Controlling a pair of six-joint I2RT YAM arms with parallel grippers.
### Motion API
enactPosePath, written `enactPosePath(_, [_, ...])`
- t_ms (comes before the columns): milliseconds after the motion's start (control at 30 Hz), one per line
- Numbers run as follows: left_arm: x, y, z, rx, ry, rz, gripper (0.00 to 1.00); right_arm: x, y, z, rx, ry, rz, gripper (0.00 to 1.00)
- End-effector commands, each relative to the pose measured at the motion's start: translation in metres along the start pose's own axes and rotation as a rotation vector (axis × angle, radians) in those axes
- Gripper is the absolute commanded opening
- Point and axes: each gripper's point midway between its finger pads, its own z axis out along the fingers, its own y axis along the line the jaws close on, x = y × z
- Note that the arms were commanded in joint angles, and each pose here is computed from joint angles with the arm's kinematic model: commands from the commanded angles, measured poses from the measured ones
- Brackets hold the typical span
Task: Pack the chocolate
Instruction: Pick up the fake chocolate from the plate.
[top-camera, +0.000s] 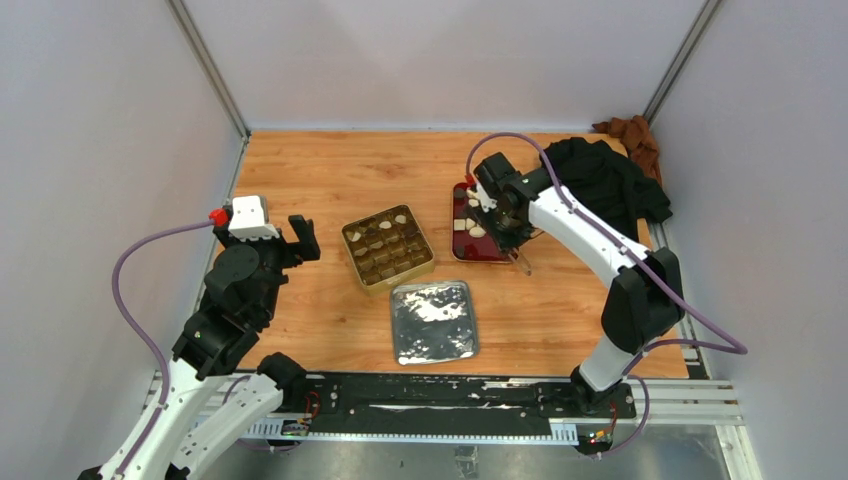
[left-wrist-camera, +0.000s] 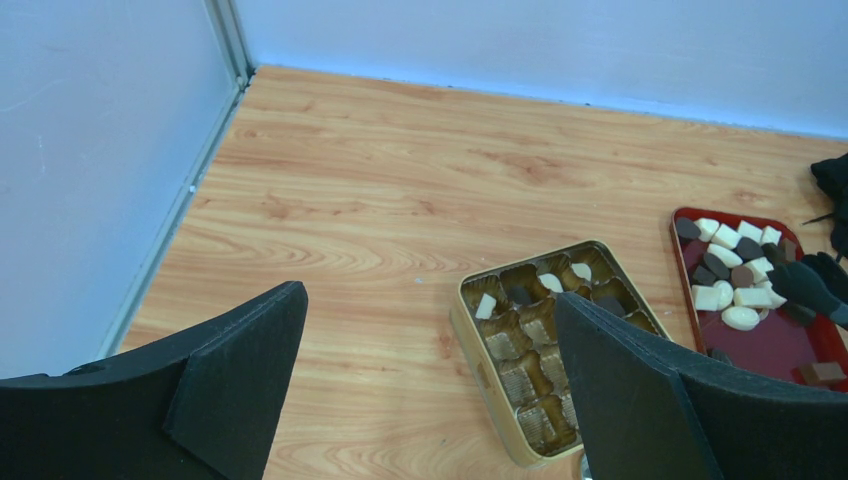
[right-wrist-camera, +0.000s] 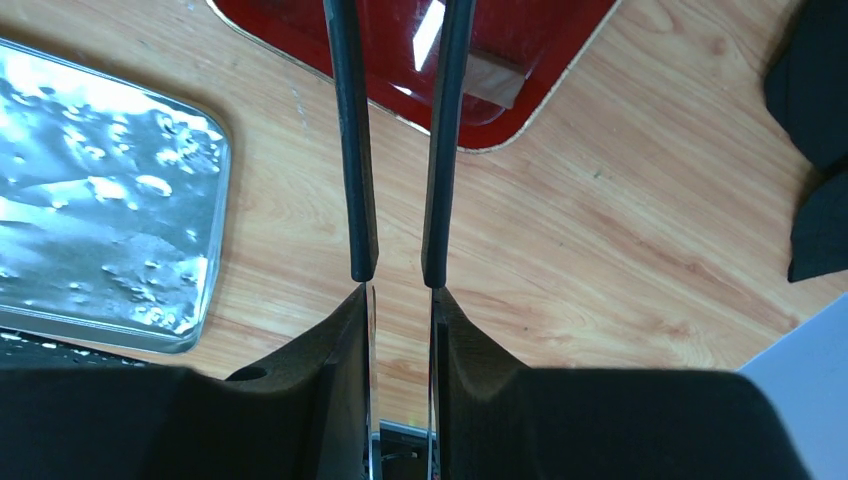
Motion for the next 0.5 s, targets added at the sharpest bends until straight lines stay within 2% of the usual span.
enactPosePath(0, [-0.001,0.0,0.001,-0.001,-0.011,-0.008,1.0,-0.008,0.015,-0.012,-0.016,-0.012,-0.03,0.24])
enactPosePath(467, [-0.001,0.0,0.001,0.0,-0.013,-0.009,1.0,-0.033,0.058,-0.014,-0.051,-0.039,-0.132,0.24])
